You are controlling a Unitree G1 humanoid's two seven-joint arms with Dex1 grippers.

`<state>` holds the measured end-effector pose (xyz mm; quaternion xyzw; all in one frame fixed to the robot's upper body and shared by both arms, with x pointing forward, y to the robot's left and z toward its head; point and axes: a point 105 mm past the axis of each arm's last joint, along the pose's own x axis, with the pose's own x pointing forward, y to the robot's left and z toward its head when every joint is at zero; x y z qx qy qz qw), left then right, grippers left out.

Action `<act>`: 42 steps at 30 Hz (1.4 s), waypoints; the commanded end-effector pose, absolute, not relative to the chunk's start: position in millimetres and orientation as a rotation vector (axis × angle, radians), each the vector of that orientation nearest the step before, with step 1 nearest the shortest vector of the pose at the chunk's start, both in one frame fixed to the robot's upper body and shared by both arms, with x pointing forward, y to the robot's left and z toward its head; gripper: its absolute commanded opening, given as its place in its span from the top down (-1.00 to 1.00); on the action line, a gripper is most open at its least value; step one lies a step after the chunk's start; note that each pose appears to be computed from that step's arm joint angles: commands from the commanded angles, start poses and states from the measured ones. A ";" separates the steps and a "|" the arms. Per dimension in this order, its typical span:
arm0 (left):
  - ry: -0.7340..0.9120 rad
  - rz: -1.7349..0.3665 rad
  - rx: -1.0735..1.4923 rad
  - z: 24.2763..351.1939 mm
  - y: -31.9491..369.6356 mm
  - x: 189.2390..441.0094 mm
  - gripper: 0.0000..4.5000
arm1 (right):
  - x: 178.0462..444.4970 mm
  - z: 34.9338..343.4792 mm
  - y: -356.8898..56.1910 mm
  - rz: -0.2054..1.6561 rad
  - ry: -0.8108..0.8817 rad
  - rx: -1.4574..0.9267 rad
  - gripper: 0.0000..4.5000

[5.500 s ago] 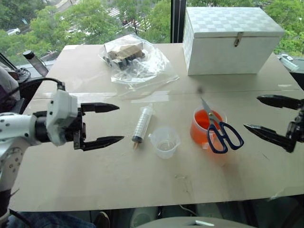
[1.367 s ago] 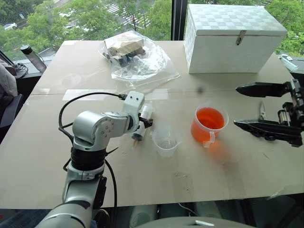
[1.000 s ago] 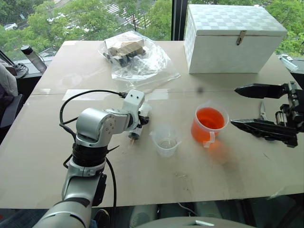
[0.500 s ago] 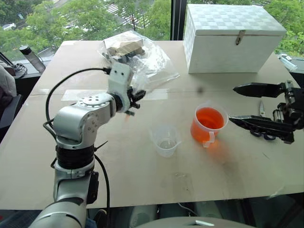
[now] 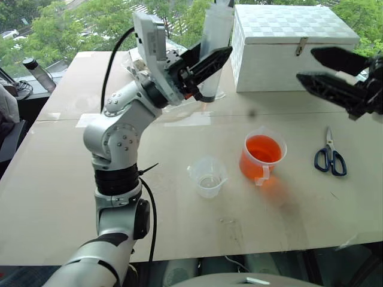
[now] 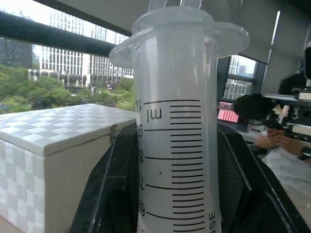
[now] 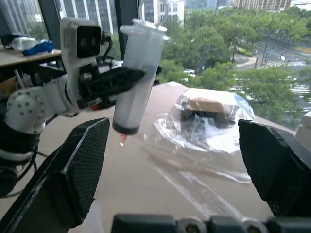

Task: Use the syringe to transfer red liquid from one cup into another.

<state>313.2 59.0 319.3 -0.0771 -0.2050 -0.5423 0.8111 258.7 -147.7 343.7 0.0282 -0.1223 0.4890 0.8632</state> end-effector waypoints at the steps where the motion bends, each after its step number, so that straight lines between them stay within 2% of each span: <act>1: -0.511 -1.235 -0.181 332.3 47.1 305.3 0.37 | 251.0 358.1 -138.3 1.044 -0.321 0.109 -1.00; 12: -0.520 -1.441 -0.183 327.6 18.3 290.5 0.37 | 267.0 346.4 -102.1 1.054 -0.267 0.210 -1.00; 21: -0.499 -1.487 -0.149 322.1 9.2 292.3 0.37 | 267.1 356.6 -84.9 1.116 -0.275 0.260 -1.00; 24: -0.489 -1.492 -0.149 319.7 5.6 293.0 0.37 | 264.6 354.6 -81.4 1.142 -0.259 0.251 -0.64; 26: -0.495 -1.491 -0.153 320.8 4.6 293.3 0.37 | 263.7 353.1 -80.2 1.151 -0.252 0.249 -0.21; 28: -0.493 -1.492 -0.150 320.9 3.7 294.1 0.37 | 264.1 353.3 -79.7 1.150 -0.257 0.250 0.14; 29: -0.474 -1.490 -0.154 320.2 3.4 295.7 0.37 | 264.4 354.1 -79.8 1.148 -0.264 0.250 0.25; 33: -0.410 -1.499 -0.143 317.2 3.6 299.7 0.37 | 263.8 354.6 -79.4 1.152 -0.274 0.230 0.26; 34: -0.394 -1.520 -0.143 317.2 4.2 298.8 -0.05 | 263.3 354.1 -79.3 1.154 -0.273 0.223 0.26; 35: -0.385 -1.536 -0.144 317.4 4.8 298.0 -0.18 | 263.1 353.7 -79.2 1.156 -0.272 0.219 0.26; 38: -0.318 -1.524 -0.026 313.8 5.0 302.9 -0.84 | 263.7 351.8 -80.1 1.151 -0.264 0.172 0.26; 42: -0.225 -1.497 0.125 308.7 7.3 312.5 -0.84 | 263.8 347.5 -80.6 1.157 -0.249 0.094 0.26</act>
